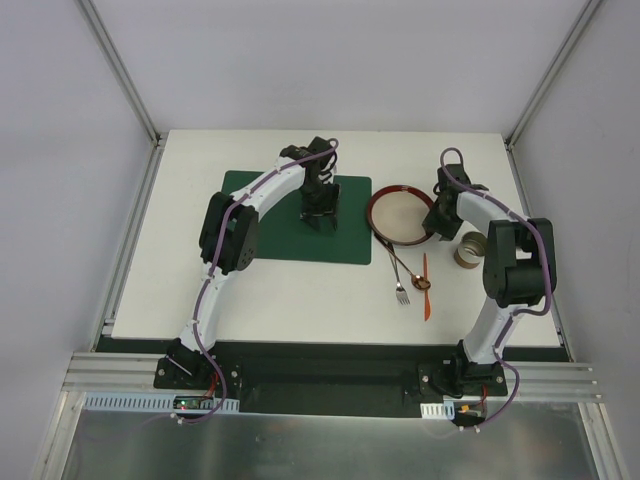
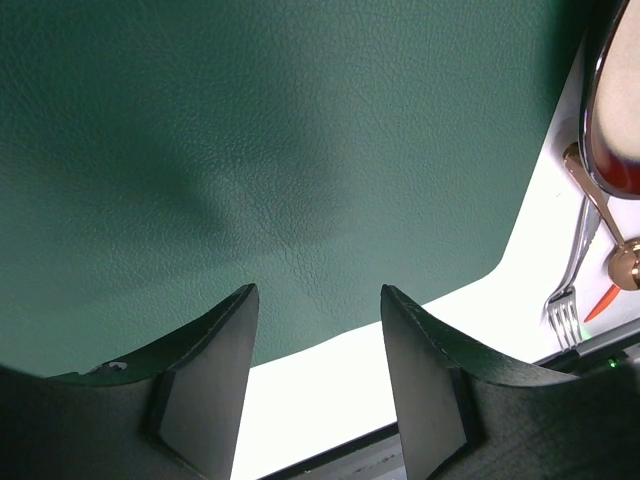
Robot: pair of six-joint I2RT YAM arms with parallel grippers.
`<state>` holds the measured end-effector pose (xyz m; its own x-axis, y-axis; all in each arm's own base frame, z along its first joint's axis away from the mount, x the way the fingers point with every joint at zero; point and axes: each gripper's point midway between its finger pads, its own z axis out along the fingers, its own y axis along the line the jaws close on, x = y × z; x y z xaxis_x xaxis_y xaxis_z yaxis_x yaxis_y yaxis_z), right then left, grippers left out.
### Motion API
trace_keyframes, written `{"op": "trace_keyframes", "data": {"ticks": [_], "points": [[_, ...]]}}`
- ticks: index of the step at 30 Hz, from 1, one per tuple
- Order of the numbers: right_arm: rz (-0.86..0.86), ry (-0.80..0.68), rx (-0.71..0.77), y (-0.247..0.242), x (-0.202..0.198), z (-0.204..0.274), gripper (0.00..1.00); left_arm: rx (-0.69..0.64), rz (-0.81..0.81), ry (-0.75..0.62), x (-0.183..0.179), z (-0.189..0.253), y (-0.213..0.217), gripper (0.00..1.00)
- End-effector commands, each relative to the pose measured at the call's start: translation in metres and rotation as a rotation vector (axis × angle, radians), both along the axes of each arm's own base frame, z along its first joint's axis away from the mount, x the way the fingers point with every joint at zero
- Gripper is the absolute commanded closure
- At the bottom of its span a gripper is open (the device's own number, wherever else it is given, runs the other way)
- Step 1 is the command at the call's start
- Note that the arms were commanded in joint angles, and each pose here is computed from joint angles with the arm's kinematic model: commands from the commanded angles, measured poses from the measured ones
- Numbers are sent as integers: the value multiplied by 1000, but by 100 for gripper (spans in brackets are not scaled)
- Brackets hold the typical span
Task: Set the dinner table for one person
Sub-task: Pick up the plate at the center of the board.
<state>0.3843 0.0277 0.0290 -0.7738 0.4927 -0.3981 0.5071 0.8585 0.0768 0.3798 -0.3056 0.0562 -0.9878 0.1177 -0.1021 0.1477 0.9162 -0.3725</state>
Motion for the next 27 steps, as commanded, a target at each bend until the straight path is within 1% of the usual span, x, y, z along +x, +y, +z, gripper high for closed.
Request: {"op": "trace_keyframes", "data": {"ticks": [1, 5, 12, 14, 18, 27], "points": [[15, 52, -130, -22, -8, 8, 53, -24, 6, -48, 0, 31, 2, 48], [22, 61, -146, -26, -6, 7, 54, -21, 7, -45, -1, 31, 3, 49], [57, 36, -68, -11, 3, -4, 63, -6, 8, -46, -3, 30, 7, 49], [73, 29, -55, -7, 5, -4, 63, -5, 7, -46, -3, 29, 7, 49], [110, 7, 24, 5, 9, -5, 69, -4, 8, -44, -3, 28, 7, 49], [112, -75, 214, 22, 17, -5, 69, -3, 6, -47, -3, 28, 7, 49]]}}
